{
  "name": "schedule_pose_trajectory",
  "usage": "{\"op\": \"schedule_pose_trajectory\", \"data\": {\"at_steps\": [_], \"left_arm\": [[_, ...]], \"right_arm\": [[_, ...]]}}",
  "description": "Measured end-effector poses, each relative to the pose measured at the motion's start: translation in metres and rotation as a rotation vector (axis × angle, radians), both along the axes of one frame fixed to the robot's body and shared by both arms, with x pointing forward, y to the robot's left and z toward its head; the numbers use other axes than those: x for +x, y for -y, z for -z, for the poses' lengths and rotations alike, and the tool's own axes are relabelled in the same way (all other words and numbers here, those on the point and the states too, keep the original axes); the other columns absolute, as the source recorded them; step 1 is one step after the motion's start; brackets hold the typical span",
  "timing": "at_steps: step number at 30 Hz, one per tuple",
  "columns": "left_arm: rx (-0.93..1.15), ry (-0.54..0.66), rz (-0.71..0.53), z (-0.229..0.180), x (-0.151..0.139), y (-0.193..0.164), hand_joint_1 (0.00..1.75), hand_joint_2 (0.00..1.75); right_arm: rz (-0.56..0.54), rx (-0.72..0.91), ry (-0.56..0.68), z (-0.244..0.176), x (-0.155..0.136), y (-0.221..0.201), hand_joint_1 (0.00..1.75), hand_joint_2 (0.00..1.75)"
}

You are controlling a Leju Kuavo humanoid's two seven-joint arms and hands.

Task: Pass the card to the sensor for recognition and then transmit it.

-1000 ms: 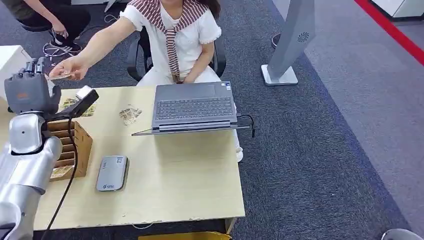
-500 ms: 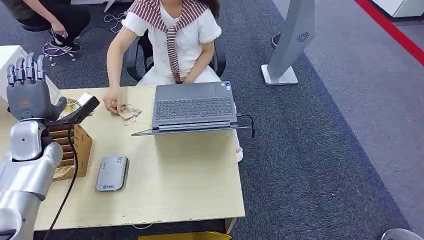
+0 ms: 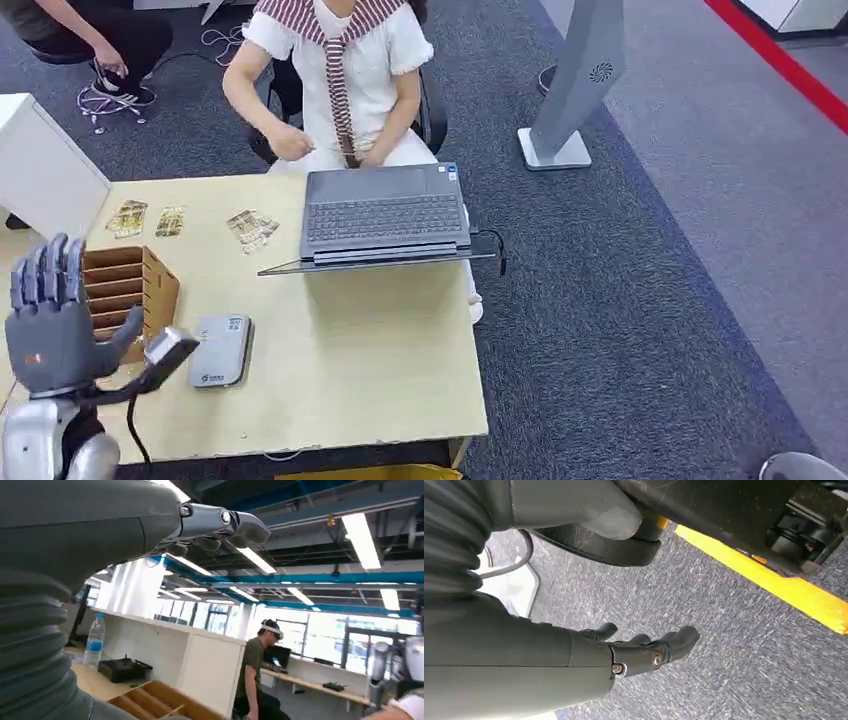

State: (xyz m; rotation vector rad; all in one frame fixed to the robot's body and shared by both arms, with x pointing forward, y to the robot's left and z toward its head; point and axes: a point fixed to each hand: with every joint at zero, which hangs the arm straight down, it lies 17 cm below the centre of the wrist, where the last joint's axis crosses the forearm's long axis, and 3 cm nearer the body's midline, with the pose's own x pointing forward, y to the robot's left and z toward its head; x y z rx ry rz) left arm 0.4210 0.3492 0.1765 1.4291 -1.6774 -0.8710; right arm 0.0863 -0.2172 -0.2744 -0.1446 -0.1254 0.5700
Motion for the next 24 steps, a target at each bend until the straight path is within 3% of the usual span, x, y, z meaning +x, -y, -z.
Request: {"op": "schedule_pose_trajectory", "data": {"at_steps": [3,8,19,24], "left_arm": [[-0.029,-0.034,0.008,0.019,-0.047,0.000,0.00,1.75],[-0.047,-0.080,0.002,0.029,-0.080,-0.004,0.00,1.75],[-0.066,-0.437,-0.112,0.103,-0.088,-0.039,0.00,1.75],[-0.069,-0.480,-0.157,0.115,-0.088,-0.058,0.00,1.75]], "right_arm": [[0.012,0.000,-0.004,0.000,-0.002,0.001,0.00,1.75],[0.027,0.003,-0.003,0.001,-0.002,0.001,0.00,1.75],[0.039,0.001,-0.009,0.001,-0.004,0.002,0.00,1.75],[0.042,0.002,-0.010,0.001,-0.005,0.002,0.00,1.75]]}}
